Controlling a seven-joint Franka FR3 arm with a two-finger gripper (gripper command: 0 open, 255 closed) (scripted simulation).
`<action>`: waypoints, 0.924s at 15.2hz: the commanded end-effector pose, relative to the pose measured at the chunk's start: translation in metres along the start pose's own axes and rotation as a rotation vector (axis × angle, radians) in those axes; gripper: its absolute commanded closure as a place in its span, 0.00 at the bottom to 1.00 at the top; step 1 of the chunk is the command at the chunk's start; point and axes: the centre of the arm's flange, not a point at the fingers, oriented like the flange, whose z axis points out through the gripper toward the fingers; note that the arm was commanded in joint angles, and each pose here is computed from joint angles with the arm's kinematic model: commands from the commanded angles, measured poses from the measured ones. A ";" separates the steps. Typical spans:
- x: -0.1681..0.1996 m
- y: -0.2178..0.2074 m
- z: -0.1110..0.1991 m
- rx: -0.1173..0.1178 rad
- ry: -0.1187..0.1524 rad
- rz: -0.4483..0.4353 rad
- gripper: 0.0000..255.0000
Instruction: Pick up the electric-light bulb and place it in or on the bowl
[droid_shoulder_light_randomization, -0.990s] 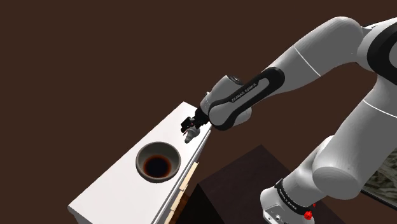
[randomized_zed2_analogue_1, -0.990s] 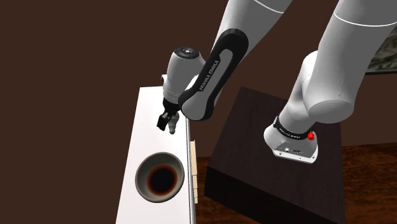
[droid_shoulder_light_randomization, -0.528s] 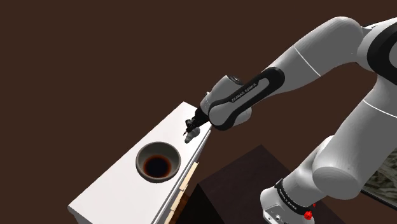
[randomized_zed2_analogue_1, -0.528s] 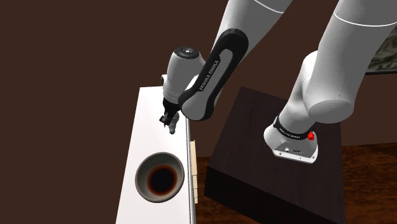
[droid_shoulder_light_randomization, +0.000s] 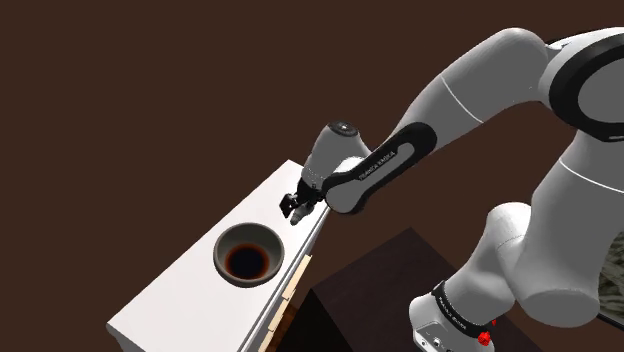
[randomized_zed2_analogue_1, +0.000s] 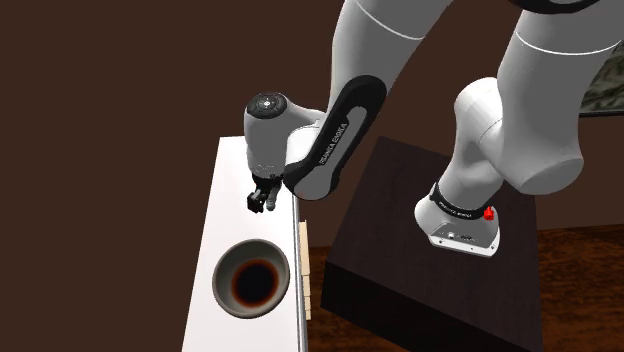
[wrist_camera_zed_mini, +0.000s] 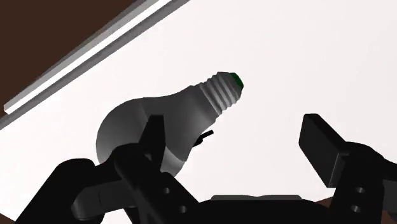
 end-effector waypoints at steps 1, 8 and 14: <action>-0.002 -0.017 0.009 -0.159 0.009 0.392 0.00; -0.003 -0.011 0.048 -0.159 0.009 0.392 0.00; -0.003 -0.011 0.048 -0.159 0.009 0.392 0.00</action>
